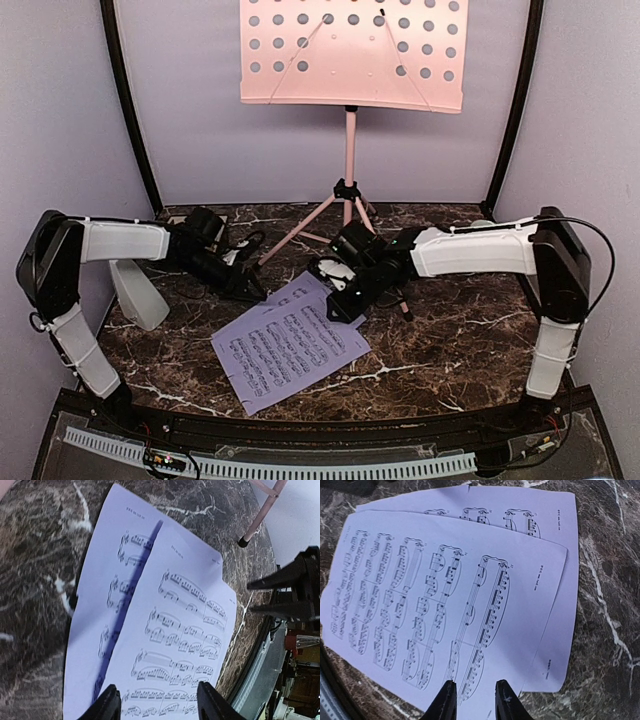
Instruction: Set up the instrument practice props
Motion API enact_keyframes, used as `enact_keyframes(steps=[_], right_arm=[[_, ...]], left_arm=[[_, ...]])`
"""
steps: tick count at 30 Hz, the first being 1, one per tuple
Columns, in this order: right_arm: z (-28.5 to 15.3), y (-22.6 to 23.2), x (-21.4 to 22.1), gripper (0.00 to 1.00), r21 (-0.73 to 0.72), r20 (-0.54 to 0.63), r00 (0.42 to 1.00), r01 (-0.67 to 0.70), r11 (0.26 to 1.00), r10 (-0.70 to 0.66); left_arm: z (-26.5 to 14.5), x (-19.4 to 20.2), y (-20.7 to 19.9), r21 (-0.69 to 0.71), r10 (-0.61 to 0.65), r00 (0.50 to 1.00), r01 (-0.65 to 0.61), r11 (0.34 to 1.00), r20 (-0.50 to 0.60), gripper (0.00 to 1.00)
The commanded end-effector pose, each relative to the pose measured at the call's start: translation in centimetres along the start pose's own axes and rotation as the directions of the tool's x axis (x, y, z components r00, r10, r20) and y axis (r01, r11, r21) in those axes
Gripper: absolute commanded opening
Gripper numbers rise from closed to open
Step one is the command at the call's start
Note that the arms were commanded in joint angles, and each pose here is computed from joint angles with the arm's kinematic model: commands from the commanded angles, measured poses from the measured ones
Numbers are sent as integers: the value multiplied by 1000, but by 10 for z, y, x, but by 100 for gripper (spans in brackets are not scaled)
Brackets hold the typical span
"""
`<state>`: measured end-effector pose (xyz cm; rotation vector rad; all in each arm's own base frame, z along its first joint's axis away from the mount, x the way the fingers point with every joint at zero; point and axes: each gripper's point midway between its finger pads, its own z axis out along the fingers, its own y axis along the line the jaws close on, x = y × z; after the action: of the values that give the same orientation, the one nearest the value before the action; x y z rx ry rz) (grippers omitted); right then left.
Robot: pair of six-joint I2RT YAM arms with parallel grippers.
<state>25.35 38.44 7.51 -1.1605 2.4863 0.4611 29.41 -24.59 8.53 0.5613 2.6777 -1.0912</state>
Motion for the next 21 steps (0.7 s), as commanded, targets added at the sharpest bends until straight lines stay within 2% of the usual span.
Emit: enact_keyframes(steps=[1, 8, 12, 21], right_arm=[[-23, 21, 14, 28, -86, 40, 997, -69, 994, 73], [2, 46, 48, 25, -103, -32, 994, -111, 988, 108], [17, 34, 62, 22, -25, -97, 983, -157, 987, 154], [34, 28, 73, 22, 18, -156, 974, -165, 986, 166]], left_arm=[[8, -36, -15, 87, 45, 998, -49, 995, 39, 54], [32, -55, -24, 127, 95, 995, -97, 987, 23, 54], [49, -59, -22, 128, 100, 995, -100, 987, 7, 55], [76, -56, 1, 58, 87, 996, -85, 995, -31, 59]])
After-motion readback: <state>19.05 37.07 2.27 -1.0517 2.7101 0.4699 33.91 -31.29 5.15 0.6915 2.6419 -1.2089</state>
